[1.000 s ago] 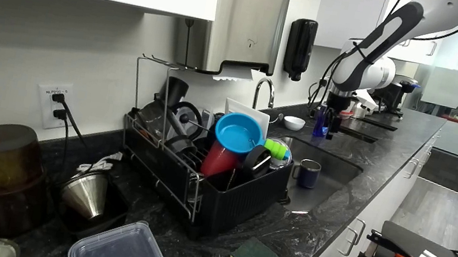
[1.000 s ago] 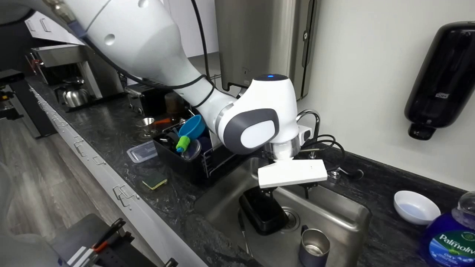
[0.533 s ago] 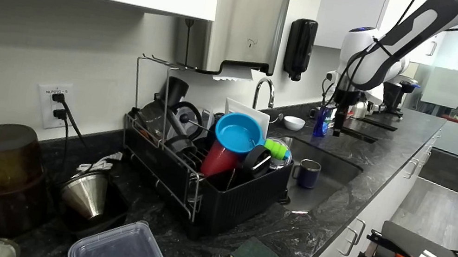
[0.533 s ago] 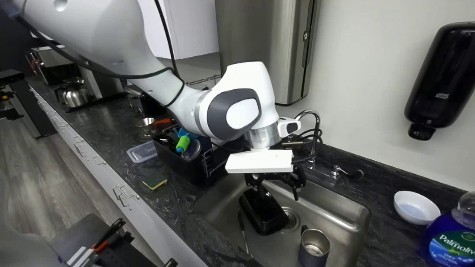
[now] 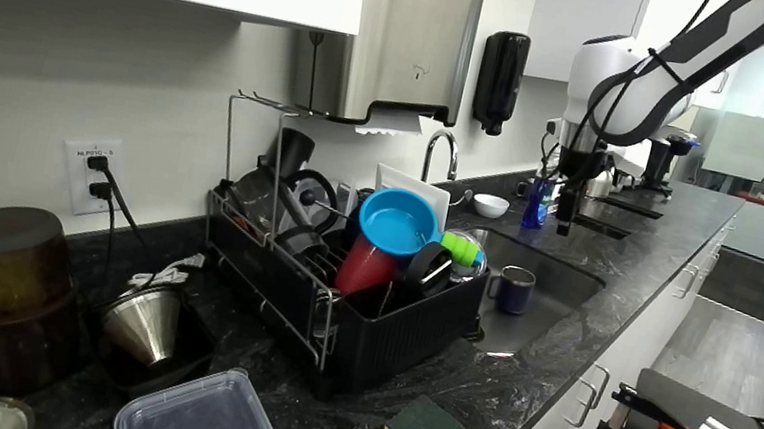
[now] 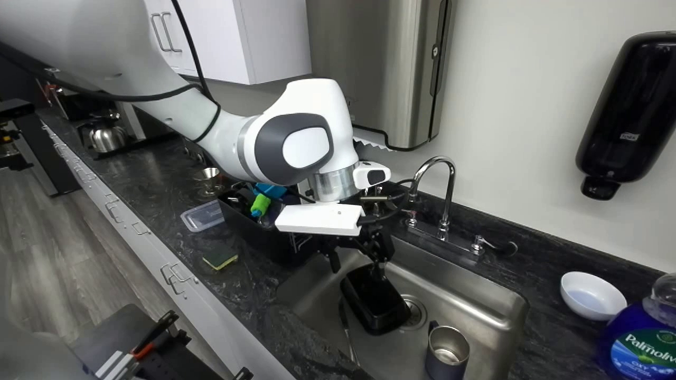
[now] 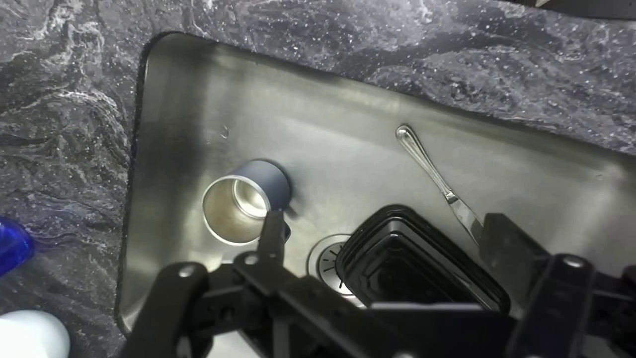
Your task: Put the blue cup in the sink
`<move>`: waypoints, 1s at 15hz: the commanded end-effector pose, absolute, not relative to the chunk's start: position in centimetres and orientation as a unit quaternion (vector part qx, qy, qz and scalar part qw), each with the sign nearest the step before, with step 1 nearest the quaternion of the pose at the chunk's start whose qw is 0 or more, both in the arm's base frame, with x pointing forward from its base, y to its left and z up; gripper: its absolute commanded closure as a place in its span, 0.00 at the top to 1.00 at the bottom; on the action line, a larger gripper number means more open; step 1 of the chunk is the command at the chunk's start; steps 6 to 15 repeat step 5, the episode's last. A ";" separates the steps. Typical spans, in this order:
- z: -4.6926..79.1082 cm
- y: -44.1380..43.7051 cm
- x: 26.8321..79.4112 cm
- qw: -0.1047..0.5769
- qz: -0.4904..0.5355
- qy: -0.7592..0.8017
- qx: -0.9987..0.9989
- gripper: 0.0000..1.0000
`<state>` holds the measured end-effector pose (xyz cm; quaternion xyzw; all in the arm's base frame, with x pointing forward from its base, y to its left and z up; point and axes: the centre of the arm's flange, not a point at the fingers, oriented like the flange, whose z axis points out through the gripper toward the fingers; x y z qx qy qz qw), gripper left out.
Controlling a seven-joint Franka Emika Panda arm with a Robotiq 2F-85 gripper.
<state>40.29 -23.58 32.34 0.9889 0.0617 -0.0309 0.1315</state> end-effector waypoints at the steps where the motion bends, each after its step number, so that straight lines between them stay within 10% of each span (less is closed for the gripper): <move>1: 32.4 -23.4 40.1 0.130 -0.030 0.062 0.989 1.00; 15: 32.5 -23.4 40.1 0.130 -0.030 0.062 0.989 1.00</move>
